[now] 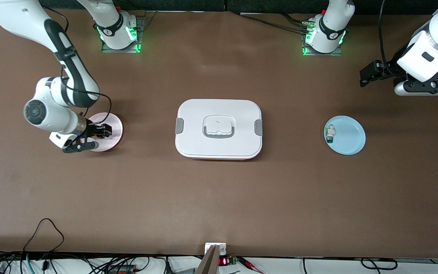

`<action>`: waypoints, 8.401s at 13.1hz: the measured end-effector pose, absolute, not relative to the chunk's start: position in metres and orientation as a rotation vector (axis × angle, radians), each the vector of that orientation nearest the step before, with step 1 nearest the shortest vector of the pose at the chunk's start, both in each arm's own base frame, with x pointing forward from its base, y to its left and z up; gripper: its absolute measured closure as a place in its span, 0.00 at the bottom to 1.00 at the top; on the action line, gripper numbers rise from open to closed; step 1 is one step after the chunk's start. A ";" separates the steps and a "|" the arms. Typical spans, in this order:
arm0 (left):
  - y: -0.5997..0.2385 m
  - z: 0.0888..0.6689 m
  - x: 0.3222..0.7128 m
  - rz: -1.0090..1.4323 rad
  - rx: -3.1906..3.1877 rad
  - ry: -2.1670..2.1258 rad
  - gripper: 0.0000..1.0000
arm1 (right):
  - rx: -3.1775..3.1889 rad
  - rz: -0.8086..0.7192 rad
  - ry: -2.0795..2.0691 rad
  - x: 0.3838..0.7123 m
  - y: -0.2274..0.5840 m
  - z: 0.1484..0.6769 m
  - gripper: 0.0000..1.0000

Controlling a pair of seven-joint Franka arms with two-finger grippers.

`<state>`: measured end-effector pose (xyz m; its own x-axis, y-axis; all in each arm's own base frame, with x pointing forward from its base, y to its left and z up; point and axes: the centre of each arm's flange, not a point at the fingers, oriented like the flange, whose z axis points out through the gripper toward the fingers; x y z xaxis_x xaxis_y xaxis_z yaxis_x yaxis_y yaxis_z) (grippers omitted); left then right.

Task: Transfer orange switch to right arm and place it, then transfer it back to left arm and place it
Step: 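Lower the right gripper back onto the orange switch on the pink plate, then lift the orange switch with the right gripper and carry it over the box, then hold the switch above the box while the left gripper approaches it, then close the left gripper on the switch held by the right gripper, then open the right gripper and withdraw it while the left gripper carries the switch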

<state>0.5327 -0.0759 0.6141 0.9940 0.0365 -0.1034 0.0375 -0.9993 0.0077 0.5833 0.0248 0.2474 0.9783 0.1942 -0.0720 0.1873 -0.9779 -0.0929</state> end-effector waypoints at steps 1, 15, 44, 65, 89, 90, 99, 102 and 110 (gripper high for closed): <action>-0.076 0.614 0.533 -0.162 3.127 0.058 0.00 | -3.030 0.074 -0.314 0.592 0.033 0.267 0.26; -0.075 0.614 0.533 -0.163 3.127 0.060 0.00 | -2.570 -0.349 -1.062 0.605 0.214 0.533 0.26; -0.151 0.577 0.548 -0.437 2.481 0.028 0.00 | -1.461 -0.962 -1.005 0.581 0.413 0.472 0.26; -0.229 0.469 0.634 -0.503 1.609 0.289 0.04 | -1.523 -1.004 -0.970 0.564 0.475 0.475 0.26; -0.245 0.468 0.625 -0.520 1.608 0.218 0.67 | -1.537 -0.984 -0.934 0.562 0.478 0.479 0.00; -0.243 0.468 0.626 -0.520 1.607 0.219 0.67 | -1.537 -0.984 -0.933 0.562 0.478 0.479 0.00; -0.234 0.449 0.615 -0.490 1.832 0.012 0.67 | -1.606 -0.966 -0.924 0.565 0.453 0.460 0.00; -0.213 0.423 0.597 -0.487 2.046 -0.349 0.67 | -1.713 -0.996 -0.880 0.588 0.385 0.448 0.00; -0.126 0.405 0.583 -0.547 2.233 -1.344 0.67 | -1.984 -0.847 -0.643 0.601 0.272 0.404 0.00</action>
